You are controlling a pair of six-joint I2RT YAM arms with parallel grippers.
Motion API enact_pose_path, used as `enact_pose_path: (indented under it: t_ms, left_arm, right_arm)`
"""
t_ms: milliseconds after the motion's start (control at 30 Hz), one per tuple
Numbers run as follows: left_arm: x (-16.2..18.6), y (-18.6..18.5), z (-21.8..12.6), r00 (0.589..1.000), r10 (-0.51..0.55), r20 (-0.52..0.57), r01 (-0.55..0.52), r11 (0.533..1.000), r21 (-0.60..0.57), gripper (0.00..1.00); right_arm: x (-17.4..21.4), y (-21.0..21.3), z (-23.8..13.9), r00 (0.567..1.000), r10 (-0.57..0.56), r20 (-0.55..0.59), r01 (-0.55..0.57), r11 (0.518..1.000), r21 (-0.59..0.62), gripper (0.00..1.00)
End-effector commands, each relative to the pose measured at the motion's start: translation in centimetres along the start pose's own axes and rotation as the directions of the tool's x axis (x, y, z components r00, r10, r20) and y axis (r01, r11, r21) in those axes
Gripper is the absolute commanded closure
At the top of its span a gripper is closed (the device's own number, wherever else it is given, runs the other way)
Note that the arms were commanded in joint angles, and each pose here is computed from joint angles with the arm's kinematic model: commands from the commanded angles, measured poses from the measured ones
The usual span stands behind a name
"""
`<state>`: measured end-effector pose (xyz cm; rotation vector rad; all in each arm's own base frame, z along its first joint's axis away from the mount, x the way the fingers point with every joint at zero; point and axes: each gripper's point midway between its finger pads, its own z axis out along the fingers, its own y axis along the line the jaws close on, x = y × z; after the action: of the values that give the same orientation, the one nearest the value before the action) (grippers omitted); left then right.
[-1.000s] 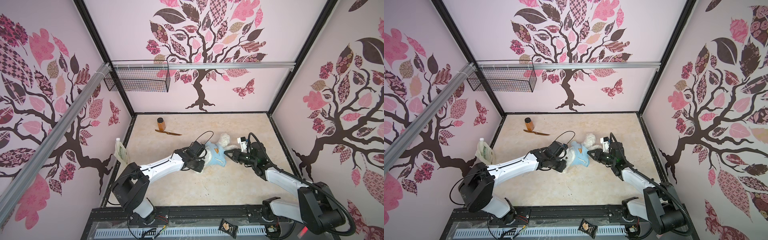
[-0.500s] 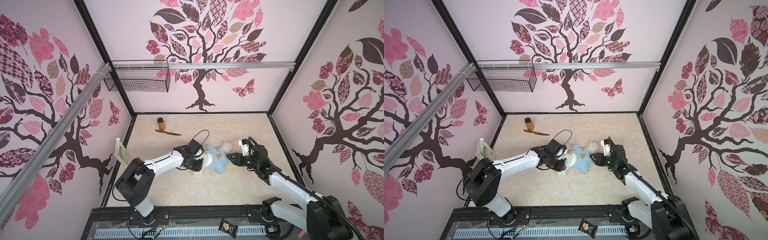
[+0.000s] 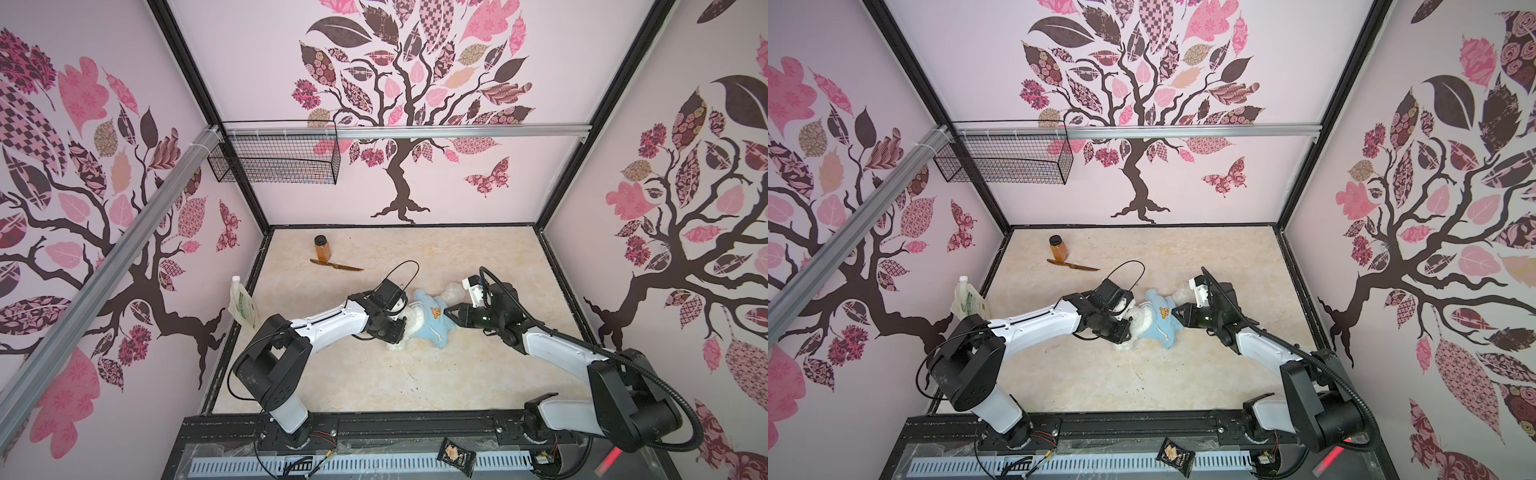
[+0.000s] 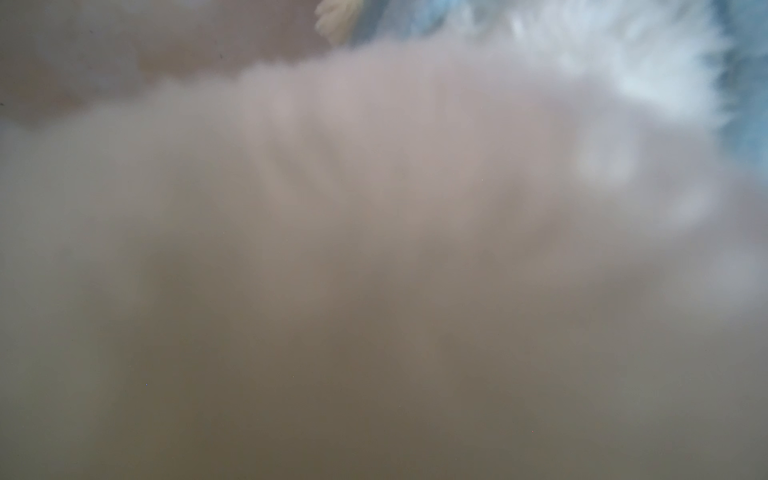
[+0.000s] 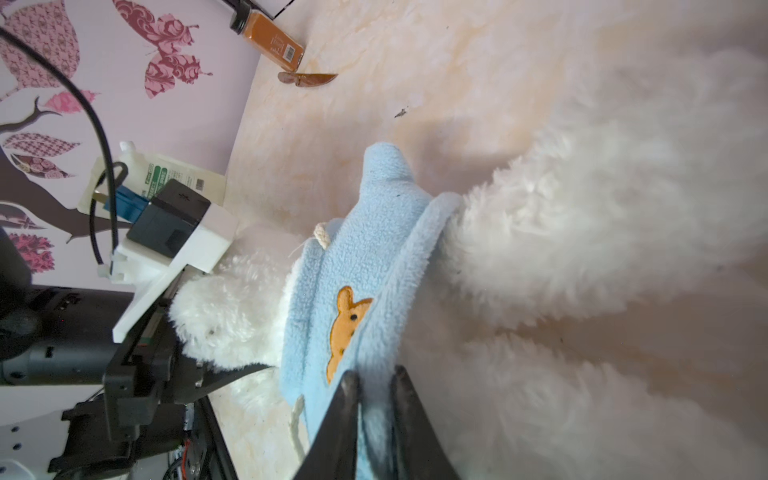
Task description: Dress the teddy bear
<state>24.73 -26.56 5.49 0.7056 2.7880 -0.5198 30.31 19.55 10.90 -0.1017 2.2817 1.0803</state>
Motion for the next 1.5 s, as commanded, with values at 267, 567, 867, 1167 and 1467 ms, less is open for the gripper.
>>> enact_pose_path:
  t_ms: [267,567,867,1167,1467]
  left_arm:
    - [3.0,-1.9,0.5,0.922,0.384,-0.045,-0.387,0.914,-0.12,1.0]
    - [3.9,-4.9,0.3,0.805,0.592,-0.044,-0.593,0.797,-0.113,1.0]
    - [0.1,-6.0,-2.3,0.907,0.362,0.215,-0.381,0.923,0.055,1.0]
    - [-0.4,-4.3,-1.1,0.948,0.256,0.187,-0.269,0.962,0.047,0.98]
    - [-3.9,-0.1,-2.7,0.968,-0.036,0.249,0.013,0.996,0.093,0.56]
  right_arm:
    - [-10.1,-2.2,-4.6,0.901,0.258,0.349,-0.249,0.966,-0.072,1.0]
    - [-10.5,-7.7,-6.7,0.783,0.405,0.472,-0.434,0.899,-0.051,1.0]
    - [-4.7,-10.7,-3.6,0.853,0.402,0.331,-0.441,0.896,0.048,0.82]
    - [-4.8,-5.9,-7.1,0.927,0.152,0.344,-0.211,0.967,0.141,0.66]
    - [-2.3,-4.8,-5.4,0.97,0.063,0.236,-0.11,0.975,0.192,0.59]
